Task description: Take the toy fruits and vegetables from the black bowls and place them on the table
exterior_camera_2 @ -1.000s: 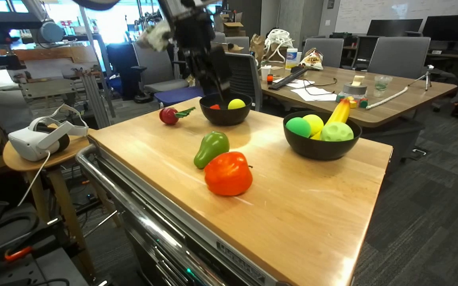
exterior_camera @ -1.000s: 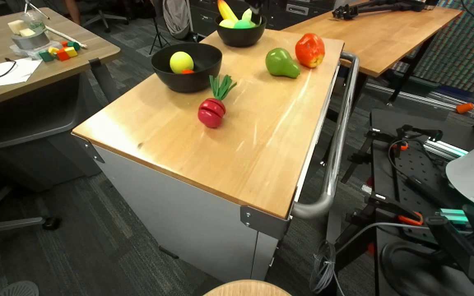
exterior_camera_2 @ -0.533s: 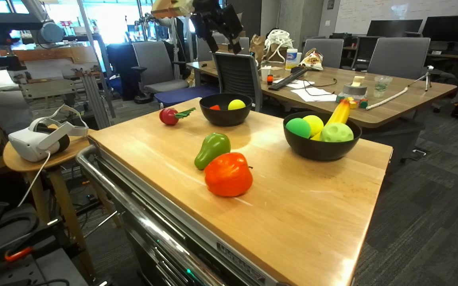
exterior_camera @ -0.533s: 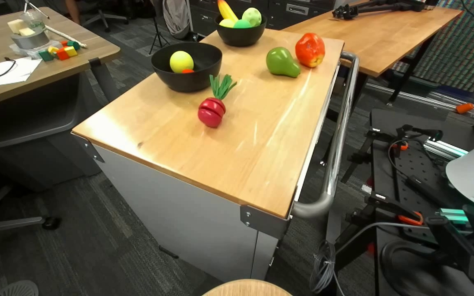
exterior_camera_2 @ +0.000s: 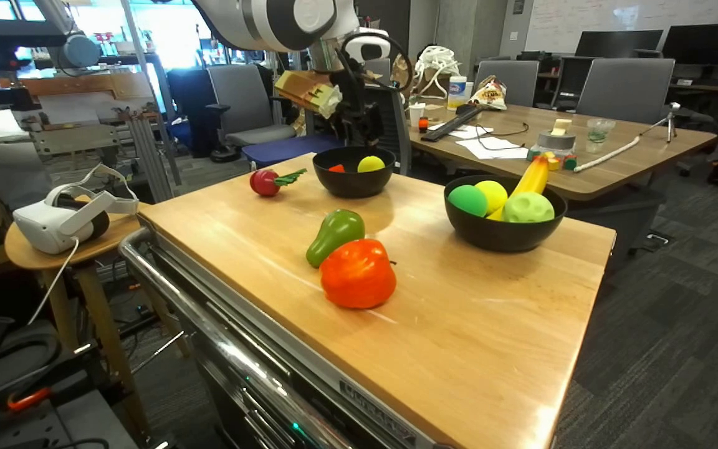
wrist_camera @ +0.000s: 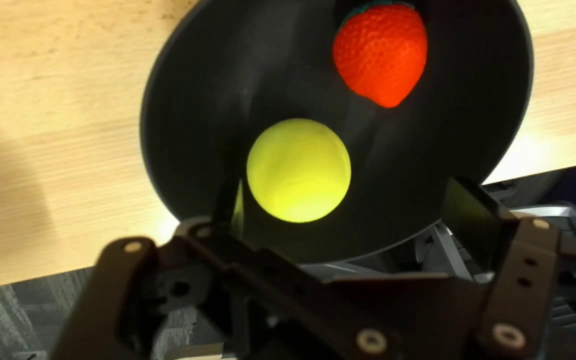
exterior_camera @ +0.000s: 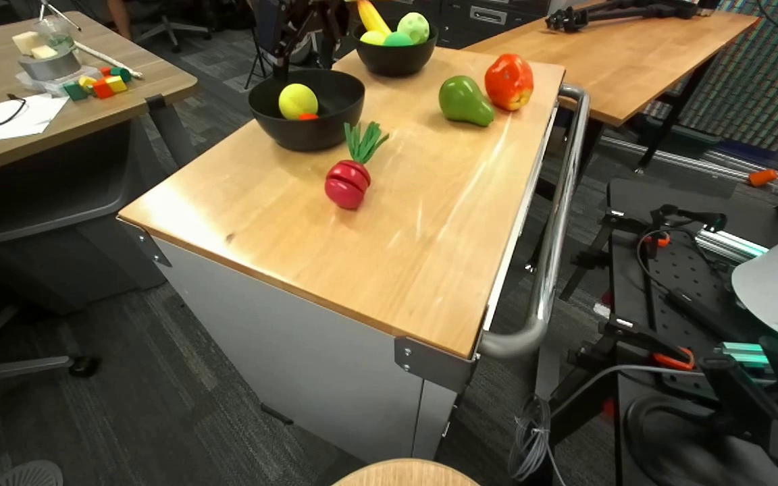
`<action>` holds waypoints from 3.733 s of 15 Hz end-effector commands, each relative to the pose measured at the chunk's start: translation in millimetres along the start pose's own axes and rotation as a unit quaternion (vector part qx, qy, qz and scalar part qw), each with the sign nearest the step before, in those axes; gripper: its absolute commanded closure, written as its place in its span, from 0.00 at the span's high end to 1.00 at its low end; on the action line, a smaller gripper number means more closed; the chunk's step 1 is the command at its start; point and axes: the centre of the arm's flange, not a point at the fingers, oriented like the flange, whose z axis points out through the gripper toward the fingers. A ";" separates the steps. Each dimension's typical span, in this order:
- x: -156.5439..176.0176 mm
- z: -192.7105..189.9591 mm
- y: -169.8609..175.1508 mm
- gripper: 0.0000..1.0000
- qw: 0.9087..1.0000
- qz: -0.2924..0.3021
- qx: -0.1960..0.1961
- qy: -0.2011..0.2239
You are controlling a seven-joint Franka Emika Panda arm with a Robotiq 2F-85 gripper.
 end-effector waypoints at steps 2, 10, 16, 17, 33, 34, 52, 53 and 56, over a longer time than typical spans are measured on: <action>25.1 23.6 -10.4 1.00 1.000 -0.017 0.005 -0.008; 17.7 54.8 -20.8 1.00 0.998 -0.051 -0.015 -0.041; 8.0 62.4 -20.3 0.97 0.996 -0.070 -0.028 -0.055; 7.3 62.3 -19.6 0.73 0.995 -0.071 -0.029 -0.056; 43.9 -52.1 -22.4 0.00 0.997 -0.057 -0.031 -0.042; 46.9 -57.7 -20.7 0.00 0.997 -0.047 -0.032 -0.042; 11.3 39.7 2.9 1.00 0.987 -0.047 -0.019 -0.155; 8.3 40.7 3.9 1.00 0.984 -0.056 -0.020 -0.167; -0.3 44.0 4.5 1.00 0.977 -0.076 -0.023 -0.199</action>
